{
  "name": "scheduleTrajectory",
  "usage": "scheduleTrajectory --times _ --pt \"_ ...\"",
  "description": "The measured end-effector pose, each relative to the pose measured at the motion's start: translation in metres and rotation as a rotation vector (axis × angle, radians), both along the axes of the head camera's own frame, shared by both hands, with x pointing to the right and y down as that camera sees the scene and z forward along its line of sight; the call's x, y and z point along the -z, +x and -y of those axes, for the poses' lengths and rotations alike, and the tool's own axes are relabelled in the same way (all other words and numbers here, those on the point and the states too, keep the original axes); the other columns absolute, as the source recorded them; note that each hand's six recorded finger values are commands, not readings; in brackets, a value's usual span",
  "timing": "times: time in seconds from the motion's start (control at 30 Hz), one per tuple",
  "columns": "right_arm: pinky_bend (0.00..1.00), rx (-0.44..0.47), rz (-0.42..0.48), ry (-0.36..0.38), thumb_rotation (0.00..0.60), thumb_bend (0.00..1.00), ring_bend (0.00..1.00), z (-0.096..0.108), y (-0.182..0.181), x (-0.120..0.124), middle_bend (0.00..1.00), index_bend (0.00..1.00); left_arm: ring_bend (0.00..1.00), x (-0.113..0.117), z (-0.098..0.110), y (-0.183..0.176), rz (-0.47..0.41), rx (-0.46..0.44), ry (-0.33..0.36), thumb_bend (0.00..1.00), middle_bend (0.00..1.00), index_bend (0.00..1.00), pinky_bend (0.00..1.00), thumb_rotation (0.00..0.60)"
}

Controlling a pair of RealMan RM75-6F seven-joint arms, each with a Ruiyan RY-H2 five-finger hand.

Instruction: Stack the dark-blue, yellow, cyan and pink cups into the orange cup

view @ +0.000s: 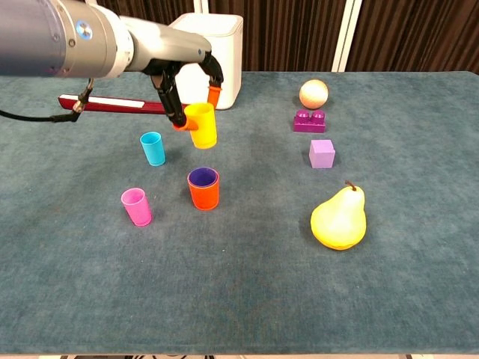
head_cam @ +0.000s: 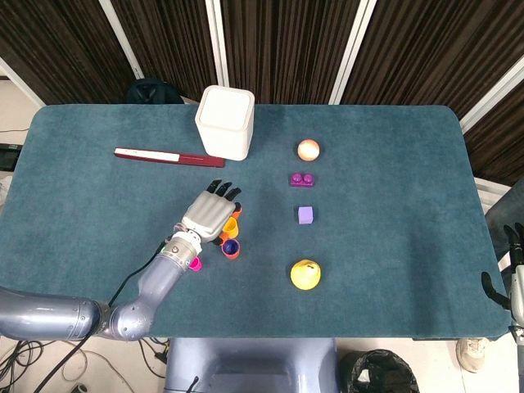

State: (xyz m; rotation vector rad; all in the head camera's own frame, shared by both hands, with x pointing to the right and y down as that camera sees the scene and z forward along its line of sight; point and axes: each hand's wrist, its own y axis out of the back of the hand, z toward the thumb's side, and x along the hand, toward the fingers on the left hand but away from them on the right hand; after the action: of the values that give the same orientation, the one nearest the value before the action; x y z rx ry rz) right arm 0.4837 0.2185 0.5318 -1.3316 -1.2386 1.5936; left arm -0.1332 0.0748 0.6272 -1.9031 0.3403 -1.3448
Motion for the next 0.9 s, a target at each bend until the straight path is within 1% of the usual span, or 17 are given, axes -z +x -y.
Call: scheduleTrajectory --times 0.3,0.9 --pt "0.0 -0.004 0.003 0.006 0.6 0.42 0.06 0.0 0.001 0.001 0.0 0.04 0.0 -0.008 -0.011 -0.002 0.015 -0.022 -0.029 0.31 0.11 0.47 0.0 0.6" --pt "0.0 -0.012 0.004 0.019 0.6 0.42 0.06 0.001 0.002 0.004 0.0 0.04 0.0 -0.024 -0.023 0.003 0.023 -0.05 -0.049 0.31 0.11 0.46 0.0 0.6"
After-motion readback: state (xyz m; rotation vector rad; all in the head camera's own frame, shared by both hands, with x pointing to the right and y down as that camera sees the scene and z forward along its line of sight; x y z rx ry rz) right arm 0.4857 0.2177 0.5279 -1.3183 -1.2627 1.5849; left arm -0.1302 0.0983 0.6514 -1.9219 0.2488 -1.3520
